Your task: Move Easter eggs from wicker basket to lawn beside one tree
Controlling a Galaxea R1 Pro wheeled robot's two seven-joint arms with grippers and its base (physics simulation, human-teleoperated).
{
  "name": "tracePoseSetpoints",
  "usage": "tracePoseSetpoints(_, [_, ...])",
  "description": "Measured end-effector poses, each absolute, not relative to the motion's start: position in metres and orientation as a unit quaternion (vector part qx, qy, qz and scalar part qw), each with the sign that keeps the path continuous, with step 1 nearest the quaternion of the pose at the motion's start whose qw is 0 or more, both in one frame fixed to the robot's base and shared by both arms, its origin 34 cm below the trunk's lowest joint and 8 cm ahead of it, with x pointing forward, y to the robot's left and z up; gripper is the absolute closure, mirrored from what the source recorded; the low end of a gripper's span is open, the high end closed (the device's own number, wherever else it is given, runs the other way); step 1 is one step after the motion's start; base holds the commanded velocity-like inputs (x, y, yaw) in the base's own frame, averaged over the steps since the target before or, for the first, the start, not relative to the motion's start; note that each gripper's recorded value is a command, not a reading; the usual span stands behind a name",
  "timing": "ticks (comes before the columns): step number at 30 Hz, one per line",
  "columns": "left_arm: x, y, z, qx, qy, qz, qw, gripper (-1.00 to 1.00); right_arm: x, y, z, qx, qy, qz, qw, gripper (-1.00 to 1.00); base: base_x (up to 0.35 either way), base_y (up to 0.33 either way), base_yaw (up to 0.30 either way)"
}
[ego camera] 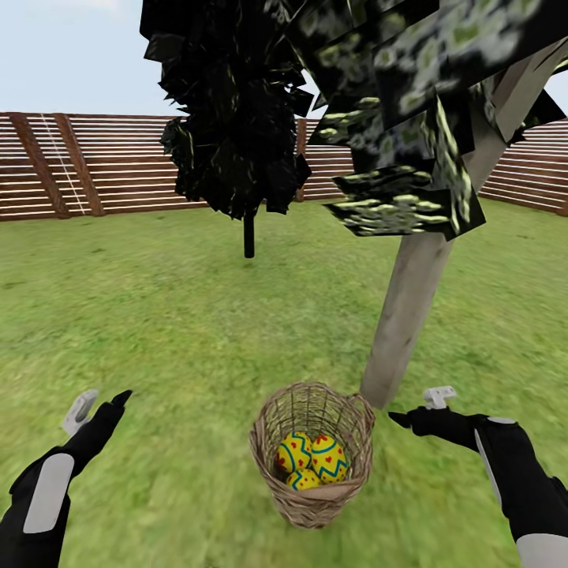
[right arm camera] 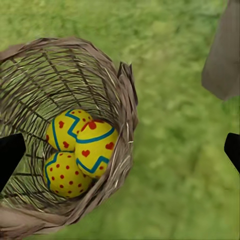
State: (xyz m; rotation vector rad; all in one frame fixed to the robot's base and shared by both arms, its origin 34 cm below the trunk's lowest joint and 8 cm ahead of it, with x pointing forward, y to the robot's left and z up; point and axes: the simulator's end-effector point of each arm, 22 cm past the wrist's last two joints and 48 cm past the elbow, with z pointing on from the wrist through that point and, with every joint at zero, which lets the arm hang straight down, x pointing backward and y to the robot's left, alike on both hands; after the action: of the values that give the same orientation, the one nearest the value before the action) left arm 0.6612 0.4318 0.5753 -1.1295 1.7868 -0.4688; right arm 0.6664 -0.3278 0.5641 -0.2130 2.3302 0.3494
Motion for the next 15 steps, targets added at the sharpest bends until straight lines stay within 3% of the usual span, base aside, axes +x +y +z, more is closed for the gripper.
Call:
tracePoseSetpoints(7, [0.661,0.428,0.574,-0.462,0.729,-0.193,0.467,-1.00,0.676,-0.329,0.612,-0.093,0.901,0.114,0.408,-1.00,0.000,0.000,0.007])
tracePoseSetpoints(15, [0.662,0.419,0.571,-0.464,0.729,-0.200,0.463,-1.00,0.664,-0.321,0.602,-0.098,0.925,0.087,0.358,-1.00,0.000,0.000,0.000])
